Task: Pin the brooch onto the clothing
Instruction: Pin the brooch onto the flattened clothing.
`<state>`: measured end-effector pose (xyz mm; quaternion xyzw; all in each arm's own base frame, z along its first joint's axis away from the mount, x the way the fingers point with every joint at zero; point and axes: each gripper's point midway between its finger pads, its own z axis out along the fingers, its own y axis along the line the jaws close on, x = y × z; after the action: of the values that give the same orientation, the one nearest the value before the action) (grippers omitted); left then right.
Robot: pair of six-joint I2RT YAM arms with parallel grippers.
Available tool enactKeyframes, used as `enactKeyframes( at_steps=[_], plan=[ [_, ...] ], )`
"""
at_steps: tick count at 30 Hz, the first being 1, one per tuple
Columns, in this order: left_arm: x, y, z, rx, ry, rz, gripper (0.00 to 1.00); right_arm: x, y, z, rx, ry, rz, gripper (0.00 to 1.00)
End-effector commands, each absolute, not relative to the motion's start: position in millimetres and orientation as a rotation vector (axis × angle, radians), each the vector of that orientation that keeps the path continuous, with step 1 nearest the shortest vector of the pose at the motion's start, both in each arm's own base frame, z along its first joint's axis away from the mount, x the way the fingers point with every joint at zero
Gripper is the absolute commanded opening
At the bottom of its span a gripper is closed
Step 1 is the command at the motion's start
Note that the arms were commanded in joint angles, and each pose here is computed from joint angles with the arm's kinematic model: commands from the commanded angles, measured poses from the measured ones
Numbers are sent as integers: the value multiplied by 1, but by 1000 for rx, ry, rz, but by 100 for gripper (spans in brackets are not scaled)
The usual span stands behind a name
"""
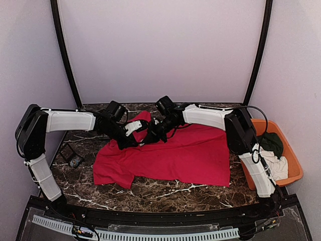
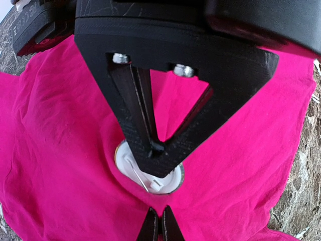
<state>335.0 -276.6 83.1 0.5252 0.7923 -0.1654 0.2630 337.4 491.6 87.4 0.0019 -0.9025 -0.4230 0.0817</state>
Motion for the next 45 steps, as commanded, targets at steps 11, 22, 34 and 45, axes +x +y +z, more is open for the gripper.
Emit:
enactKeyframes(
  at_steps=[11,22,34,45],
  plan=[
    [328,-282,95,1430,2078,-486,1,320,505,91,99,-2639,-1295,0],
    [326,-281,102,1444,2049,-478,1,316,494,78,137,-2690,-1207,0],
    [324,-284,103,1443,2046,-503,1,311,506,88,200,-2671,-1247,0],
    [326,-284,107,1437,2023,-491,1,303,507,82,262,-2679,-1209,0]
  ],
)
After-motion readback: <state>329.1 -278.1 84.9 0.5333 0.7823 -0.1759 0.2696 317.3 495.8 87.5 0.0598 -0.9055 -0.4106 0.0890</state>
